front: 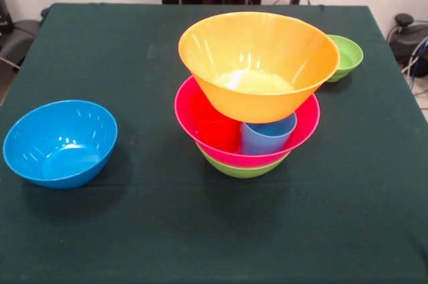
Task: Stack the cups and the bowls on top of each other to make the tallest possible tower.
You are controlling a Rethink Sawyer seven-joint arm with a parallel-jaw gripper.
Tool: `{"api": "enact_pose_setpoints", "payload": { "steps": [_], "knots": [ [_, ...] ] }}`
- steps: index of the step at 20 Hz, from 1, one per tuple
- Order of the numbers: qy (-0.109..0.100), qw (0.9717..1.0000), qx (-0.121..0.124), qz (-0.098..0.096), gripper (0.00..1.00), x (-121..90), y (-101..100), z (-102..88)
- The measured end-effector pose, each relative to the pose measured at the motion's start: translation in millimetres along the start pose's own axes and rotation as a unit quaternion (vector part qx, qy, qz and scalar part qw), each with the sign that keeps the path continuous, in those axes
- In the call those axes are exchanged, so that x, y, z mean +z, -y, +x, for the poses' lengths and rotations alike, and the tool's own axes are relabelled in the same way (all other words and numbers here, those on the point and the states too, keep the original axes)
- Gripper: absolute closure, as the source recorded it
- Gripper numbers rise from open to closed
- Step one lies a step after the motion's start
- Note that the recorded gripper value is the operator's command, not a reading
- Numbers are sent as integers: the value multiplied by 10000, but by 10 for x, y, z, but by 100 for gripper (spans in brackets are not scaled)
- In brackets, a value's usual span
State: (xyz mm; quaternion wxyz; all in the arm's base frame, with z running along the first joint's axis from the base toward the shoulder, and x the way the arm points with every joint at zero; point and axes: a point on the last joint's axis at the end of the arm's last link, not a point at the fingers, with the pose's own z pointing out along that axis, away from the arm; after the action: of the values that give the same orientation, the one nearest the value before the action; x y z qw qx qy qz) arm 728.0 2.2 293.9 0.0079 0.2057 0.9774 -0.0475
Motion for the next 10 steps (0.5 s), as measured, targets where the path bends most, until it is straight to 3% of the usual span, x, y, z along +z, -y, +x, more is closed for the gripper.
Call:
{"api": "enact_pose_setpoints", "payload": {
  "steps": [6, 7, 10],
  "knots": [
    [99, 9998, -147, -47, 100, -119, -307, -239],
    [134, 9997, -211, -60, 100, -143, -445, -327],
    [156, 9994, -287, -67, 100, -145, -612, -423]
  ]
}}
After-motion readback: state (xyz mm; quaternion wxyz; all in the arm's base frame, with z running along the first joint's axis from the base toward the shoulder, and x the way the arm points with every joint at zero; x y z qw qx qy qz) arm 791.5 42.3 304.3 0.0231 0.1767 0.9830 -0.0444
